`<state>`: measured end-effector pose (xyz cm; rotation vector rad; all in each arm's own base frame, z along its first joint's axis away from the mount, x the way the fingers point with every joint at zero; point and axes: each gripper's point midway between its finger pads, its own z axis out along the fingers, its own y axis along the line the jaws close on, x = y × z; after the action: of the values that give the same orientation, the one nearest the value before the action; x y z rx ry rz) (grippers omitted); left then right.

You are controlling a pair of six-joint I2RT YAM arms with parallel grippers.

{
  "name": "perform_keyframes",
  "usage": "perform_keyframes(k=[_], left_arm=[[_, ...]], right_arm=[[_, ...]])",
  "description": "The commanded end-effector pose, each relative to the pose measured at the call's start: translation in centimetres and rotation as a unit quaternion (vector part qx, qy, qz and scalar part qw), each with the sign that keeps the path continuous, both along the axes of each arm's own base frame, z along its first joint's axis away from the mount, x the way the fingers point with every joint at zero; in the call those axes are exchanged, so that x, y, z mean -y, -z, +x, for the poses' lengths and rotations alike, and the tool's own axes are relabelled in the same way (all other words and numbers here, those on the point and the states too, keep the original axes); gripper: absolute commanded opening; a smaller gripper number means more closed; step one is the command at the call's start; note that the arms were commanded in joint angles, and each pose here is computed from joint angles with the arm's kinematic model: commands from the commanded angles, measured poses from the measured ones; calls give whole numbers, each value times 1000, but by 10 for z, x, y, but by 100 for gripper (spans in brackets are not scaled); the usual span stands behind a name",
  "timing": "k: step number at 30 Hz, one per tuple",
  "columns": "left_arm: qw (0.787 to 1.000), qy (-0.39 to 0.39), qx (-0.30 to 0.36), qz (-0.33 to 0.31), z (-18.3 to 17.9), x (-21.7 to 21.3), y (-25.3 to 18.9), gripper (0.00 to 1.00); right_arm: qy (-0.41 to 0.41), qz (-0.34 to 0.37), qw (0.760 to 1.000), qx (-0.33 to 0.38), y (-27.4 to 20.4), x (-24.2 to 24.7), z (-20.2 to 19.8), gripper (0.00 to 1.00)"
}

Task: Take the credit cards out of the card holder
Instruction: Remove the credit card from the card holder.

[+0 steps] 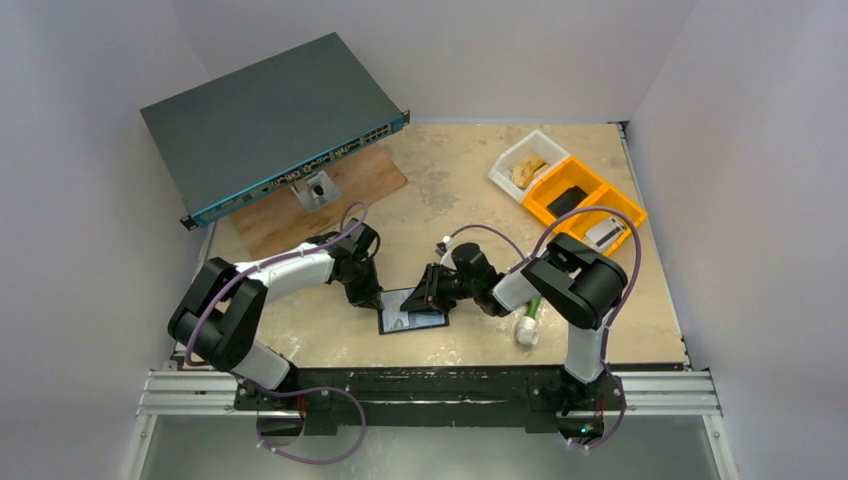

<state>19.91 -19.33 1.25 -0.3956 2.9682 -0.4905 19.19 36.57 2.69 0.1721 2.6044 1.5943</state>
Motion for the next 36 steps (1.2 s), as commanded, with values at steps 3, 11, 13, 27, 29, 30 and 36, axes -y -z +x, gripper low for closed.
perform_keyframes(k=[3, 11, 13, 27, 29, 30, 36], left_arm=[[998, -11, -35, 56, -16, -18, 28, 0], [997, -18, -40, 62, -17, -22, 31, 0], [997, -22, -41, 66, -17, -24, 32, 0], [997, -30, -40, 64, -17, -27, 34, 0], [997, -29, -40, 63, -17, -27, 34, 0], [997, -30, -40, 62, -16, -27, 34, 0], [997, -29, -39, 60, -16, -26, 33, 0]], right_arm=[[10, 33, 999, 14, -15, 0, 6, 15], [18, 40, 999, 13, -16, 2, 6, 0], [23, 38, 999, 13, -15, 4, 6, 0], [40, -36, 998, 39, -5, 22, 13, 0], [39, -39, 998, 37, -2, 23, 12, 2], [38, -37, 998, 36, -2, 23, 11, 4], [27, -7, 999, 30, -6, 15, 10, 17]])
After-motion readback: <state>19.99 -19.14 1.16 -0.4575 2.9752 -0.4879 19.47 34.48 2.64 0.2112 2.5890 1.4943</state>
